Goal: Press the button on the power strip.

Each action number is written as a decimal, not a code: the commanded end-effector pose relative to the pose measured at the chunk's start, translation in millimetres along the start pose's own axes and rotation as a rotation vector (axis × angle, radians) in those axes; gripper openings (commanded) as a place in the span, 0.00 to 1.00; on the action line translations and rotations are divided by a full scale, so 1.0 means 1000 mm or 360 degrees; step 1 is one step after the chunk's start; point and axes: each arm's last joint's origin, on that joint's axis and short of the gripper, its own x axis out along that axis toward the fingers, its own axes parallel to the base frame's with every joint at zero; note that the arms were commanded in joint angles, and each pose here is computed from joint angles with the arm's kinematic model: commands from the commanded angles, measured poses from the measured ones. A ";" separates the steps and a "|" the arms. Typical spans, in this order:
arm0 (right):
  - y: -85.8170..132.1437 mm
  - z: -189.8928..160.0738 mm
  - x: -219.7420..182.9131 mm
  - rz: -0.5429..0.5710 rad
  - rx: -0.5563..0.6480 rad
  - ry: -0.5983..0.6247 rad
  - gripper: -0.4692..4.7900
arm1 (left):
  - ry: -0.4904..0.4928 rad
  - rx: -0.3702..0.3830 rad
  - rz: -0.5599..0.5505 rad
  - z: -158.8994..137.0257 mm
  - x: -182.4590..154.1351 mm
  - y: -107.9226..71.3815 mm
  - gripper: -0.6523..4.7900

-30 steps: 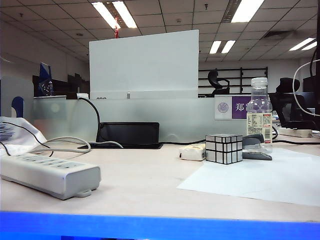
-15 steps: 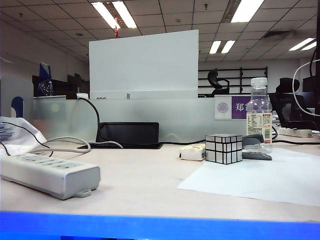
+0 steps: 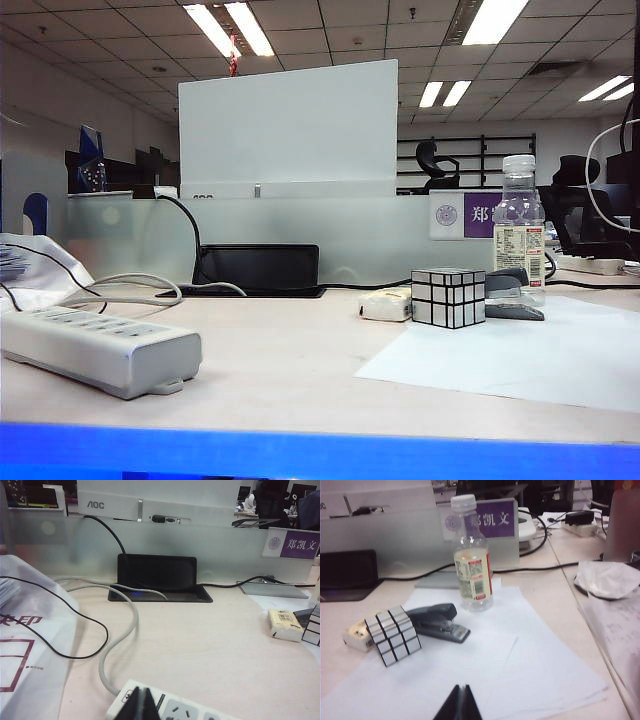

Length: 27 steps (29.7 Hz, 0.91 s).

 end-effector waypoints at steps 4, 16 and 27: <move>0.001 0.006 0.000 0.0010 -0.0003 -0.0098 0.09 | -0.0015 0.0007 -0.0009 0.001 0.000 0.000 0.11; 0.000 -0.002 0.003 0.0012 -0.0065 -0.0129 0.09 | -0.0013 0.0008 -0.0009 0.001 0.000 0.000 0.11; -0.001 -0.006 0.004 0.0010 -0.0067 -0.0110 0.09 | -0.0013 0.0008 -0.0009 0.001 0.000 0.000 0.11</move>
